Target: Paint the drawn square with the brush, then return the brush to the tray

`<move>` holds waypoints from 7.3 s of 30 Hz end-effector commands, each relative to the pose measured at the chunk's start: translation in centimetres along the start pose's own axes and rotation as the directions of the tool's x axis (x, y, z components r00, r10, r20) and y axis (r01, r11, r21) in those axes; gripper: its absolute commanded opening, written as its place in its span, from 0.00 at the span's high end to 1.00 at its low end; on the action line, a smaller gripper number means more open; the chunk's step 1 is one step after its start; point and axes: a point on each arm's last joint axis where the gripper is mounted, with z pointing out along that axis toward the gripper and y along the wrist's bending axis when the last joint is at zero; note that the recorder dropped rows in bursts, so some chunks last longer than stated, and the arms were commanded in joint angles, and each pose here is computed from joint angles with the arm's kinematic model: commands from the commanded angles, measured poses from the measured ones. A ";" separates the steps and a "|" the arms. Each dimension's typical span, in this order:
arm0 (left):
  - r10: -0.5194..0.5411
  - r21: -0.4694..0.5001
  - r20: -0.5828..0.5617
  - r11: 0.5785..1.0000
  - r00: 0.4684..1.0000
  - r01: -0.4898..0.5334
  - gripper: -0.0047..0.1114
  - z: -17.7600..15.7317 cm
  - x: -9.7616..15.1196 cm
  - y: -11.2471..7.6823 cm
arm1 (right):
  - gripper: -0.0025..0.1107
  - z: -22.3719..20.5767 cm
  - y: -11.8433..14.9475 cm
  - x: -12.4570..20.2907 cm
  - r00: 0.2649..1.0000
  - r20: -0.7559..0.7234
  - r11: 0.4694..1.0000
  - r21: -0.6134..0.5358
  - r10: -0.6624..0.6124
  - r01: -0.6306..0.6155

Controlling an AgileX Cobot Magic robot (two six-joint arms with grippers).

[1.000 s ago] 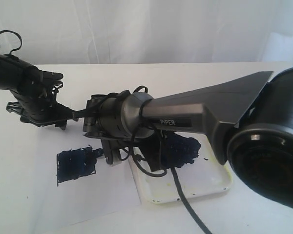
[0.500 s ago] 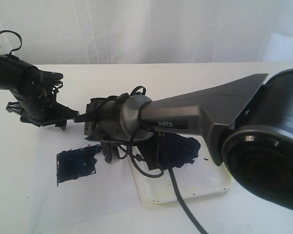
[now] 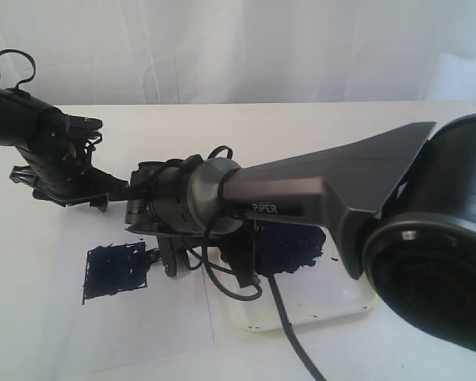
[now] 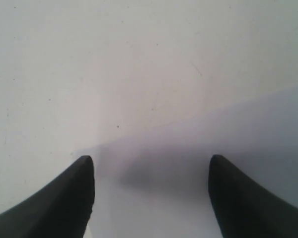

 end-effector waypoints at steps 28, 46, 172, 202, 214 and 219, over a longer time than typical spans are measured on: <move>0.010 -0.019 -0.057 1.000 0.998 -0.011 0.37 0.6 0.8 0.1 | 0.98 -5.7 -0.7 0.8 0.992 0.107 0.992 0.105 0.065 -0.076; 0.002 -0.028 -0.043 1.000 0.999 -0.003 0.37 -0.1 -0.4 0.2 | 0.98 -3.4 -1.8 6.8 0.975 0.136 0.963 -0.228 0.178 -0.144; 0.003 0.122 -0.173 0.992 0.985 0.019 0.96 -24.5 9.7 7.2 | 0.98 -1.7 5.7 33.7 -0.069 -0.235 -0.177 -0.480 0.969 -0.859; -0.046 0.043 0.644 0.999 0.764 0.024 0.96 -38.4 35.5 5.9 | 0.98 -23.0 27.9 37.6 -0.367 0.664 -0.154 -0.358 0.652 -0.921; -0.078 0.018 0.802 0.994 0.593 0.106 0.96 -30.5 30.4 6.6 | 0.98 -17.1 25.4 35.9 -0.358 0.713 -0.172 -0.322 0.603 -0.931; -0.132 0.077 0.841 0.989 0.524 0.126 0.96 -24.0 29.3 6.2 | 0.98 -11.8 24.5 33.7 -0.362 0.754 -0.179 -0.317 0.549 -0.932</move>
